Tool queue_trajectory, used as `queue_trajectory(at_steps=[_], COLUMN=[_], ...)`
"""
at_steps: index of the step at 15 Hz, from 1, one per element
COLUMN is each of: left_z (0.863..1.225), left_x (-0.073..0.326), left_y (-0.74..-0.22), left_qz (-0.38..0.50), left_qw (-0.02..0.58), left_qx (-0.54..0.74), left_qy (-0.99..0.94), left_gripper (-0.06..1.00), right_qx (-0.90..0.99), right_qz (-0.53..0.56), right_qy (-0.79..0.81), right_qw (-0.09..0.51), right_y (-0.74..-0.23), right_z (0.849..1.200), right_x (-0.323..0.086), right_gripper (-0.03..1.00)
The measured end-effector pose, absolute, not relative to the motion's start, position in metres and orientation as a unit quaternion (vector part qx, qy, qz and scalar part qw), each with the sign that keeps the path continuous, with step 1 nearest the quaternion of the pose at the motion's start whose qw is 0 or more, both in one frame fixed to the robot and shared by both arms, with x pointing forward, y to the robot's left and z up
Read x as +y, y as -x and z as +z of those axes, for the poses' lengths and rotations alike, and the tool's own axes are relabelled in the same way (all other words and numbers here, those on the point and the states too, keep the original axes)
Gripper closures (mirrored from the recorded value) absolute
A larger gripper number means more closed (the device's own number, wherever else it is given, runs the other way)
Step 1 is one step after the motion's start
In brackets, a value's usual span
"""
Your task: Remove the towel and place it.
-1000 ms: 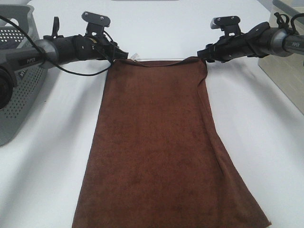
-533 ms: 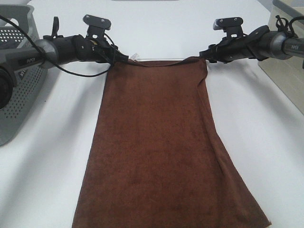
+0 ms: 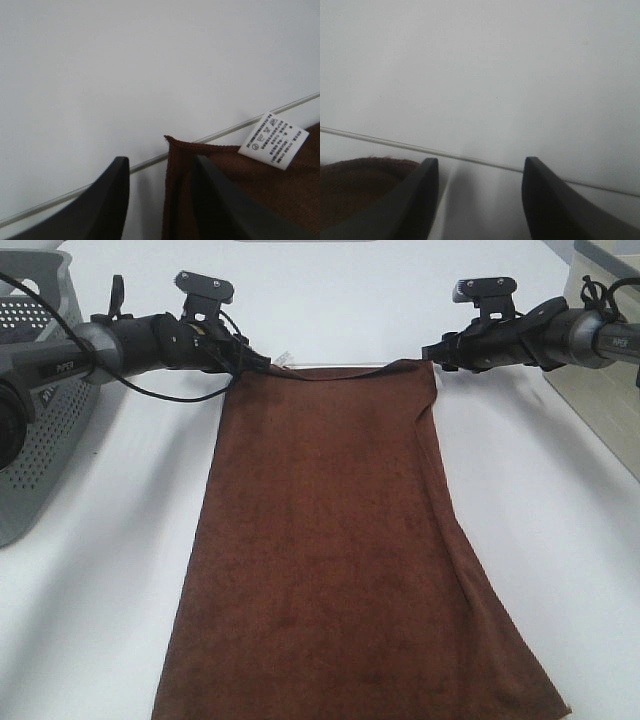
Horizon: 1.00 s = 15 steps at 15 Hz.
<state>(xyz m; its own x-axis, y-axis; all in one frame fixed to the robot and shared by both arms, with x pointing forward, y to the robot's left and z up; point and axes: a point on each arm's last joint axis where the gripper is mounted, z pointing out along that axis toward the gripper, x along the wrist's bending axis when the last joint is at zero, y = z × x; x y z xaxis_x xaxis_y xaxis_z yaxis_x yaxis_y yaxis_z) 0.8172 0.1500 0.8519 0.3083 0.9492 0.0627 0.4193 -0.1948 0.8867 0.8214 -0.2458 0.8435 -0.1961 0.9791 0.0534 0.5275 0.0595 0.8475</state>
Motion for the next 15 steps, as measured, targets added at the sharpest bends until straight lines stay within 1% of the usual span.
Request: queue_trajectory(at_steps=[4,6,8,10,11,14,15], left_z=[0.850,0.849,0.854,0.873,0.909,0.968,0.981], left_x=[0.150,0.149,0.149,0.147,0.145,0.154,0.157], left_y=[-0.816,-0.815,-0.814,-0.810,-0.803,-0.785,-0.781], left_qz=[0.318,0.311,0.300,0.280,0.249,0.200,0.198], left_qw=[0.399,0.394,0.388,0.380,0.367,0.339,0.333], left_qx=[0.491,0.492,0.493,0.493,0.488,0.523,0.532], left_qy=[-0.706,-0.711,-0.718,-0.731,-0.752,-0.756,-0.753], left_gripper=[0.57,0.57,0.57,0.56,0.49,0.27,0.24], right_qx=[0.669,0.684,0.696,0.701,0.713,0.738,0.739], right_qz=[0.392,0.393,0.397,0.409,0.406,0.344,0.329], right_qy=[-0.565,-0.559,-0.550,-0.542,-0.537,-0.563,-0.571], right_qw=[0.282,0.253,0.235,0.220,0.194,0.144,0.138], right_y=[-0.821,-0.818,-0.816,-0.813,-0.804,-0.773,-0.766], right_z=[0.843,0.842,0.851,0.884,0.930,0.997,1.009], right_x=[-0.245,-0.240,-0.237,-0.233,-0.230,-0.234,-0.235], right_gripper=[0.46,0.46,0.46,0.45,0.41,0.29,0.28])
